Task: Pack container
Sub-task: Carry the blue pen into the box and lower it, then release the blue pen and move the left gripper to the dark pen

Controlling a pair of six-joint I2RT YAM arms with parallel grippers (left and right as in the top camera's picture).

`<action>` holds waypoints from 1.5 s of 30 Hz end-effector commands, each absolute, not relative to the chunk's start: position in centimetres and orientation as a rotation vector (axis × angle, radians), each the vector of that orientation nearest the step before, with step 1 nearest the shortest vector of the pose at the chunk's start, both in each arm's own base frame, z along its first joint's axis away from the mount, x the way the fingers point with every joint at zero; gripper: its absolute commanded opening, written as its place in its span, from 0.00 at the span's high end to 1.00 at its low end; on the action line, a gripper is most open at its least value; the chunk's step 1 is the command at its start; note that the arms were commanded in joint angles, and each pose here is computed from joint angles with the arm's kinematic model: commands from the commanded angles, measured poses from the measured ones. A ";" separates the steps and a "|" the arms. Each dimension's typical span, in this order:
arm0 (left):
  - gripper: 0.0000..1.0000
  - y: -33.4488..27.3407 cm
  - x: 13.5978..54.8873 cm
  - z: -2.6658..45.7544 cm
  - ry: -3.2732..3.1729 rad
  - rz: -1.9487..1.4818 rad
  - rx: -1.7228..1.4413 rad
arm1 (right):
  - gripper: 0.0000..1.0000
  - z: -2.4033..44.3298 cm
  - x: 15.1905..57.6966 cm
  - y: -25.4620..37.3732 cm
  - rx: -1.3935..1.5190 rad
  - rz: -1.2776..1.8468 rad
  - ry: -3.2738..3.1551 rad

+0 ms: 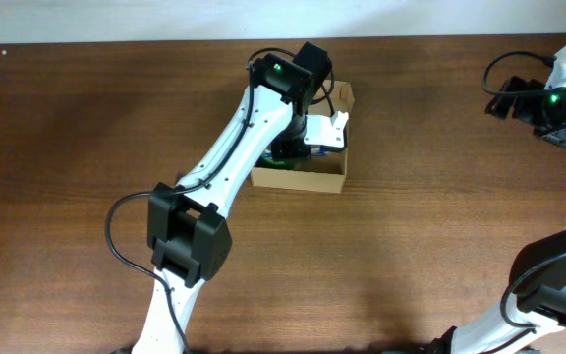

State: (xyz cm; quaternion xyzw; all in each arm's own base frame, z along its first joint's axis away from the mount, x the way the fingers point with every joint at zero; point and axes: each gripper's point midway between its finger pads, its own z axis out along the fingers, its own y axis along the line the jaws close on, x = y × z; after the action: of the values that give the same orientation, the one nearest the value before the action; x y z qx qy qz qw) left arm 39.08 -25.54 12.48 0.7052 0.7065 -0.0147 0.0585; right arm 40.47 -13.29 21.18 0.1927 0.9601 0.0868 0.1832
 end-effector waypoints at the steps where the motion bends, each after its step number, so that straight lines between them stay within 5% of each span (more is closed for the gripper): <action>1: 0.98 -25.8 38.6 12.6 2.117 -0.105 2.148 | 0.01 21.3 40.6 -13.3 0.543 0.254 2.703; 19: 0.97 -25.4 38.3 10.1 2.148 -0.103 2.173 | 0.01 21.3 40.6 -13.3 0.543 0.254 2.703; 26: 0.63 -25.4 38.5 11.0 2.203 -0.093 2.088 | 0.01 21.3 40.6 -13.3 0.543 0.254 2.703; 32: 0.62 -24.8 39.5 16.0 2.244 0.008 1.857 | 0.01 21.3 40.6 -13.3 0.543 0.254 2.703; 38: 0.61 -21.4 40.2 27.0 2.202 0.088 1.415 | 0.01 21.3 40.6 -13.3 0.543 0.254 2.703; 42: 0.62 -14.9 40.1 33.0 2.221 0.093 1.014 | 0.01 21.3 40.6 -13.3 0.543 0.254 2.703; 45: 0.61 -8.7 39.3 31.8 2.375 0.087 0.700 | 0.01 21.3 40.6 -13.4 0.543 0.254 2.703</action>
State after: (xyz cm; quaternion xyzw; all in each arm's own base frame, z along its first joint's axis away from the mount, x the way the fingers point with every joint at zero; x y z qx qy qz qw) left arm 39.94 -13.67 34.55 0.3960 0.8413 0.0448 0.3652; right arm 40.47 -13.29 21.18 0.1927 0.9601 0.0868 0.1832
